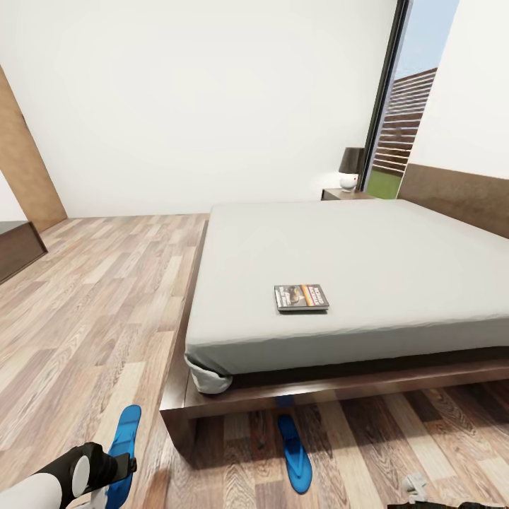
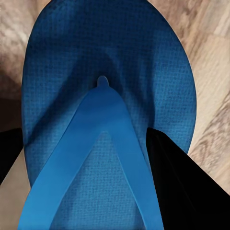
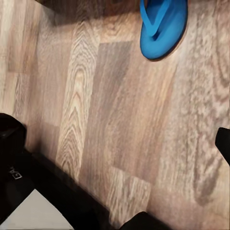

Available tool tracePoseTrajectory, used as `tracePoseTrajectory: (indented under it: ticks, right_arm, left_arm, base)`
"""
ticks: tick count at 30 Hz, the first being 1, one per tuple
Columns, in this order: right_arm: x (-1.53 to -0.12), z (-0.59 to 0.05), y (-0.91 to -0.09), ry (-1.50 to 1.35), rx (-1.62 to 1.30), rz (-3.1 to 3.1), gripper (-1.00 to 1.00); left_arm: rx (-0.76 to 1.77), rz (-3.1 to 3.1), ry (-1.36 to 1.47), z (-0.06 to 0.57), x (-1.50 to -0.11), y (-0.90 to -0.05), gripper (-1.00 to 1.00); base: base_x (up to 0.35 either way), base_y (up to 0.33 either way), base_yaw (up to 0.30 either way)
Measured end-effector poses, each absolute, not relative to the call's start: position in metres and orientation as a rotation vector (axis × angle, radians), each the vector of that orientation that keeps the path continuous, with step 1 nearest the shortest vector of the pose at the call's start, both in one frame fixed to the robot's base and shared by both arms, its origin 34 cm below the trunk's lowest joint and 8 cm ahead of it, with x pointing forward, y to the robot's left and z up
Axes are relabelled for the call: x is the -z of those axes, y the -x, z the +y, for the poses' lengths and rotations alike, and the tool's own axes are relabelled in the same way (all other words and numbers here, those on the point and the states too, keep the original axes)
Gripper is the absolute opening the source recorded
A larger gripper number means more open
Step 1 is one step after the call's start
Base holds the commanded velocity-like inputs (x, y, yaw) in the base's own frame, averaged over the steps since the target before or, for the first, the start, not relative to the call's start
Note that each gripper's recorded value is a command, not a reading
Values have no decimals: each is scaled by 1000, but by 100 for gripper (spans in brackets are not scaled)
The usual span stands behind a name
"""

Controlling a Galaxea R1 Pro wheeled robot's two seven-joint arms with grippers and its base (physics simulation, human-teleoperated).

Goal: In the bedroom, move the book from the bed onto either nightstand, and place the two sandals side by side next to the bed.

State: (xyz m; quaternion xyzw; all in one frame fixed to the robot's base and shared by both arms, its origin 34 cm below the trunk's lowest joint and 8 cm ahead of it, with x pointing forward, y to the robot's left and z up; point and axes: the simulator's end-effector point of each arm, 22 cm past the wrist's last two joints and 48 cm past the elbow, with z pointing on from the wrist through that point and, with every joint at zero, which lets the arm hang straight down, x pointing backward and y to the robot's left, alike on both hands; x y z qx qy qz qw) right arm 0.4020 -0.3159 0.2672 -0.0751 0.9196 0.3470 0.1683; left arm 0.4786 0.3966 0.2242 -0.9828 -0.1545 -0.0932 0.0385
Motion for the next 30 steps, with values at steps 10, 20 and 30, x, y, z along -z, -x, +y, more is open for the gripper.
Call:
tracePoseTrajectory:
  ticks: [10, 20, 30]
  right_arm:
    - [-299, -317, -404, 281, -1155, 2532, 100]
    - [-310, -326, -429, 191, -1145, 2447, 100]
    - [-315, -323, -441, 208, -1181, 2404, 100]
  left_arm:
    - [265, -479, 3015, 397, -219, -474, -100]
    - [234, -489, 3013, 398, -211, -468, -100]
    - [171, -486, 3012, 398, -194, -456, -100]
  base:
    - [0, 0, 0]
    - [0, 0, 0]
    - [0, 0, 0]
